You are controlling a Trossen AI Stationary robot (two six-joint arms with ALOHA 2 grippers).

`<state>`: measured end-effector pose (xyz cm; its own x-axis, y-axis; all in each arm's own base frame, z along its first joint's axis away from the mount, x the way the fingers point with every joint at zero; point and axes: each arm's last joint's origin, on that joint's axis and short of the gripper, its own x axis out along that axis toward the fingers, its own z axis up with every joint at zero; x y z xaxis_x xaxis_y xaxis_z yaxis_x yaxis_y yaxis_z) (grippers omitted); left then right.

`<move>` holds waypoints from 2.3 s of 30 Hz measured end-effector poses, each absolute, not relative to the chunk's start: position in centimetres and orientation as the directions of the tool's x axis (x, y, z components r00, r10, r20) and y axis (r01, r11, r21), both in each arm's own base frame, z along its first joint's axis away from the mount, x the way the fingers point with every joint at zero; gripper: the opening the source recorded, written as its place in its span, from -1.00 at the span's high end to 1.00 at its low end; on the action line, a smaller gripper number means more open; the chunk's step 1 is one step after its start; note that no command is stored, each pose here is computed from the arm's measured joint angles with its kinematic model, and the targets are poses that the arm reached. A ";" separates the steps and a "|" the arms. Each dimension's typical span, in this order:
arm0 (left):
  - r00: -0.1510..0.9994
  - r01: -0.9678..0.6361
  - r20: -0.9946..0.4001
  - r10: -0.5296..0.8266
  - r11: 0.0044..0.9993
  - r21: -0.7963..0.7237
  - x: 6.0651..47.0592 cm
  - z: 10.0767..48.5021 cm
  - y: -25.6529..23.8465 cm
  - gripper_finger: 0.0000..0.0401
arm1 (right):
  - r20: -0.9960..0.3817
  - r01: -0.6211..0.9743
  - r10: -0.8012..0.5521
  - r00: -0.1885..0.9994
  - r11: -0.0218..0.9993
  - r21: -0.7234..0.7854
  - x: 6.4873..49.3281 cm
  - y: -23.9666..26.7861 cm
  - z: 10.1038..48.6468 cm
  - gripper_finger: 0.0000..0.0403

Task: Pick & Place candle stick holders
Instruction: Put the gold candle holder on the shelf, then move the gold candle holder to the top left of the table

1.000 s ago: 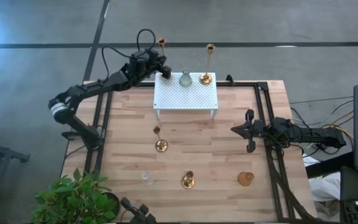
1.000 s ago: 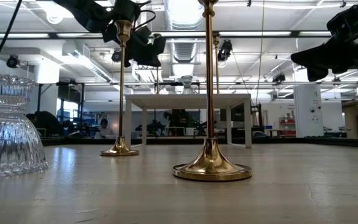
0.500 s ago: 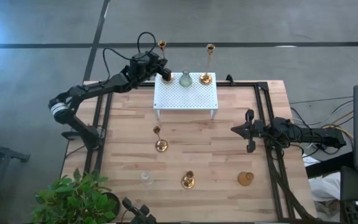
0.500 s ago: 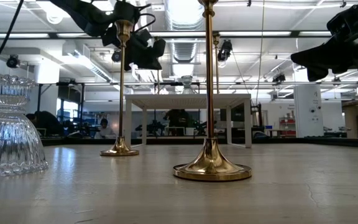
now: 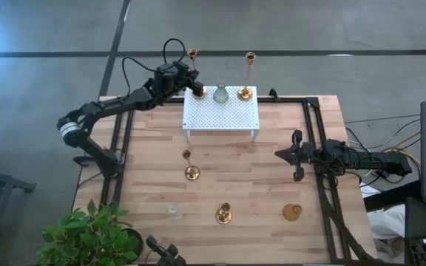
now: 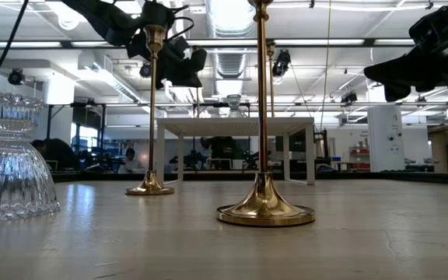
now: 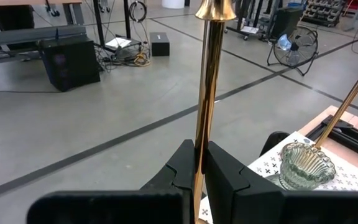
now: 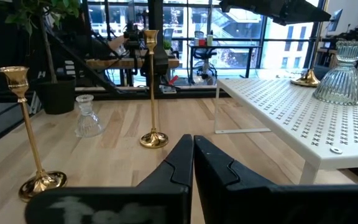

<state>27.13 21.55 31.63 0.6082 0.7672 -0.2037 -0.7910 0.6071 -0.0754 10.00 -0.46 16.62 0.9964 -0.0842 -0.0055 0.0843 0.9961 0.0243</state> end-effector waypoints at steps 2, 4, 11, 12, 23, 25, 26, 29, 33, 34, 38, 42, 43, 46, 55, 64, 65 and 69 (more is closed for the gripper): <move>0.620 -0.781 -0.206 0.757 0.620 -0.073 27.2 31.6 21.5 0.90 | -0.006 0.084 -0.084 0.996 0.996 0.023 10.0 -0.5 16.6 0.96; 0.630 -0.773 -0.207 0.748 0.631 -0.074 27.2 31.6 21.5 0.90 | -0.006 0.084 -0.084 0.996 0.996 0.025 10.0 -0.5 16.6 0.96; 0.640 -0.762 -0.231 0.733 0.644 -0.066 27.2 31.3 21.4 0.74 | -0.005 0.085 -0.084 0.996 0.996 0.023 10.0 -0.5 16.6 0.96; 0.638 -0.762 -0.241 0.732 0.644 -0.062 27.2 31.1 21.4 0.69 | -0.005 0.085 -0.085 0.996 0.996 0.023 10.0 -0.5 16.6 0.96; 0.633 -0.766 -0.229 0.739 0.641 -0.051 27.2 31.3 21.5 0.58 | -0.005 0.084 -0.084 0.996 0.996 0.024 10.0 -0.5 16.6 0.96; 0.629 -0.769 -0.231 0.742 0.638 -0.045 27.2 31.2 21.5 0.54 | -0.006 0.085 -0.084 0.996 0.996 0.024 10.0 -0.5 16.6 0.96; 0.630 -0.769 -0.230 0.742 0.638 -0.044 27.2 31.3 21.5 0.52 | -0.006 0.085 -0.085 0.996 0.996 0.023 10.0 -0.5 16.6 0.96; 0.630 -0.769 -0.226 0.743 0.638 -0.045 27.1 31.4 21.4 0.42 | -0.006 0.085 -0.085 0.996 0.996 0.025 10.0 -0.5 16.6 0.96; 0.630 -0.769 -0.228 0.743 0.637 -0.047 27.0 31.5 21.3 0.23 | -0.005 0.084 -0.084 0.996 0.996 0.025 10.0 -0.5 16.6 0.96; 0.629 -0.769 -0.229 0.743 0.637 -0.047 26.9 31.6 21.3 0.18 | -0.006 0.084 -0.084 0.996 0.996 0.025 10.0 -0.5 16.6 0.96; 0.626 -0.770 -0.238 0.742 0.636 -0.043 26.7 31.8 21.1 0.00 | -0.006 0.084 -0.084 0.996 0.996 0.025 10.0 -0.5 16.6 0.96; 0.622 -0.770 -0.256 0.740 0.637 -0.029 26.1 32.2 20.7 -0.12 | -0.006 0.085 -0.085 0.996 0.996 0.025 10.0 -0.5 16.6 0.96; 0.621 -0.769 -0.259 0.740 0.638 -0.023 26.0 32.3 20.6 -0.13 | -0.006 0.085 -0.085 0.996 0.996 0.024 10.0 -0.5 16.6 0.96; 0.616 -0.772 -0.271 0.740 0.636 -0.017 25.3 32.9 20.1 -0.15 | -0.006 0.085 -0.085 0.996 0.996 0.024 10.0 -0.5 16.6 0.96; 0.619 -0.772 -0.254 0.744 0.635 -0.021 22.3 35.8 17.8 -0.15 | -0.006 0.085 -0.084 0.996 0.996 0.024 10.0 -0.5 16.6 0.96; 0.670 -0.734 -0.222 0.709 0.678 -0.050 18.9 38.5 15.0 -0.14 | -0.006 0.085 -0.085 0.996 0.996 0.023 10.0 -0.5 16.6 0.96; 0.685 -0.720 -0.215 0.696 0.691 -0.058 18.6 38.8 14.7 -0.14 | -0.006 0.084 -0.084 0.996 0.996 0.024 10.0 -0.5 16.6 0.96; 0.736 -0.676 -0.145 0.661 0.732 -0.091 17.7 40.0 13.7 -0.14 | -0.006 0.084 -0.084 0.996 0.996 0.024 10.0 -0.5 16.6 0.96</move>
<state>17.69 13.75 39.98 0.7358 0.6613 -0.1455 -0.6756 0.7317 -0.0907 10.00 -0.46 16.61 0.9964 -0.0842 -0.0056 0.0843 0.9962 0.0237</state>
